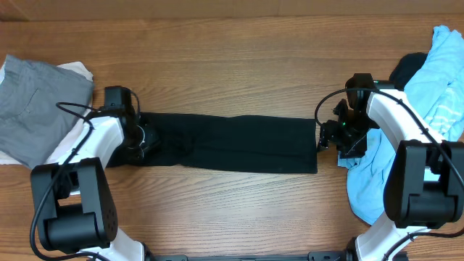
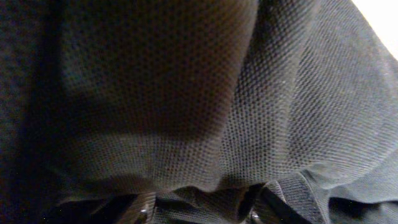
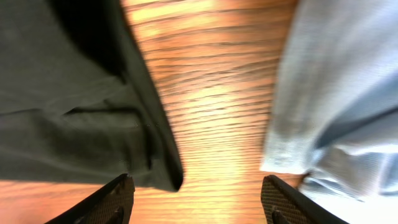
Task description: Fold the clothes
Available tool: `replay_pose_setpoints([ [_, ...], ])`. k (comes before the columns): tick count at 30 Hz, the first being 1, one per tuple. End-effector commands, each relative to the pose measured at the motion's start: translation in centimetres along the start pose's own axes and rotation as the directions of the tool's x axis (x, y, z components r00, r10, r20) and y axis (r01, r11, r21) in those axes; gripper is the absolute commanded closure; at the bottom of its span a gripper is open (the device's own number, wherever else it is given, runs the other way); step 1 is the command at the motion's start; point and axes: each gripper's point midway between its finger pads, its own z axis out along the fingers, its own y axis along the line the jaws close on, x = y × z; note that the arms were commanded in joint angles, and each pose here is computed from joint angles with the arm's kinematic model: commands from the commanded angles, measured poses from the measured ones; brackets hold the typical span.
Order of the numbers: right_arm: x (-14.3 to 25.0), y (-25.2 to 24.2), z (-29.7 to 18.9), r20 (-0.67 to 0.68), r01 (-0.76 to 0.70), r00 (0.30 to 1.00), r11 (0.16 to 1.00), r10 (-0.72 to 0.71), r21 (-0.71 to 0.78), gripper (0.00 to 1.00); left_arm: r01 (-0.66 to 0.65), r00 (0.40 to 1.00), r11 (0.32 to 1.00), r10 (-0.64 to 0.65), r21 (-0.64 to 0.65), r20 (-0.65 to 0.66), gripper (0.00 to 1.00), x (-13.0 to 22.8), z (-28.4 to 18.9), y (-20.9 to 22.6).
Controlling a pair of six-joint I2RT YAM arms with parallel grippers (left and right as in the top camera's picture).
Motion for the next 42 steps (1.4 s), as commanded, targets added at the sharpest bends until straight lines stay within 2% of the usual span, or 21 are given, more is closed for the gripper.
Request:
replay_pose_setpoints([
  [1, 0.2, 1.7, -0.8, 0.023, 0.077, 0.997, 0.992, -0.075, -0.098, 0.31, -0.003, 0.994, 0.992, -0.01, -0.127, -0.108, 0.46, 2.7, 2.9, 3.6],
  [3, 0.1, 2.0, -0.8, 0.03, 0.094, 0.995, 0.991, -0.092, -0.099, 0.3, -0.005, 0.99, 0.992, -0.013, -0.122, -0.143, 0.42, 3.6, 2.8, 3.5],
  [4, 0.0, 2.2, -0.7, 0.034, 0.1, 0.995, 0.99, -0.097, -0.101, 0.3, -0.005, 0.988, 0.992, -0.015, -0.124, -0.152, 0.37, 3.8, 2.8, 3.5],
  [5, -0.1, 2.3, -0.7, 0.038, 0.106, 0.994, 0.989, -0.102, -0.102, 0.3, -0.005, 0.987, 0.992, -0.016, -0.128, -0.162, 0.3, 4.0, 2.7, 3.6],
  [6, -0.2, 2.5, -0.7, 0.044, 0.114, 0.993, 0.988, -0.11, -0.101, 0.3, -0.005, 0.986, 0.991, -0.017, -0.13, -0.167, 0.16, 4.2, 2.7, 3.7],
  [7, -0.3, 2.7, -0.7, 0.049, 0.12, 0.992, 0.988, -0.115, -0.101, 0.29, -0.004, 0.985, 0.991, -0.018, -0.132, -0.17, 0.08, 4.2, 2.7, 3.7],
  [16, -0.7, 4.7, 0.9, 0.094, 0.206, 0.976, 0.975, -0.197, -0.087, 0.22, -0.004, 0.984, 0.991, -0.019, -0.13, -0.175, 0.06, 4.4, 2.7, 3.7],
  [24, -1.6, 4.3, 3.8, 0.156, 0.196, 0.971, 0.976, -0.18, -0.095, 0.23, -0.004, 0.985, 0.991, -0.019, -0.13, -0.174, 0.06, 4.3, 2.7, 3.6],
  [28, -1.2, 5.0, 4.4, 0.153, 0.209, 0.97, 0.969, -0.189, -0.133, 0.34, -0.003, 0.984, 0.991, -0.02, -0.132, -0.178, 0.06, 4.4, 2.6, 3.7],
  [32, -0.5, 6.1, 4.5, 0.138, 0.228, 0.969, 0.96, -0.207, -0.165, 0.39, -0.004, 0.984, 0.991, -0.02, -0.132, -0.178, 0.06, 4.4, 2.6, 3.7],
  [34, -0.6, 6.4, 4.5, 0.145, 0.239, 0.966, 0.957, -0.216, -0.166, 0.53, -0.003, 0.983, 0.991, -0.021, -0.133, -0.18, 0.06, 4.5, 2.6, 3.7],
  [36, -0.6, 6.8, 4.5, 0.147, 0.247, 0.964, 0.953, -0.222, -0.177, 0.56, -0.003, 0.983, 0.991, -0.021, -0.134, -0.182, 0.07, 4.5, 2.6, 3.7],
  [37, -0.6, 7.0, 4.5, 0.149, 0.251, 0.963, 0.95, -0.225, -0.185, 0.6, -0.003, 0.983, 0.991, -0.022, -0.135, -0.184, 0.07, 4.6, 2.6, 3.8],
  [38, -0.6, 7.0, 4.5, 0.151, 0.253, 0.962, 0.95, -0.227, -0.185, 0.69, -0.003, 0.982, 0.991, -0.022, -0.136, -0.185, 0.07, 4.6, 2.6, 3.8],
  [40, -0.7, 7.1, 4.5, 0.157, 0.255, 0.961, 0.949, -0.227, -0.184, 0.96, -0.003, 0.982, 0.991, -0.023, -0.135, -0.189, 0.07, 4.7, 2.6, 3.8],
  [42, -1.1, 6.9, 4.4, 0.168, 0.247, 0.961, 0.954, -0.218, -0.173, 0.96, -0.012, 0.982, 0.991, -0.013, -0.133, -0.186, 0.09, 4.5, 2.4, 3.7],
])
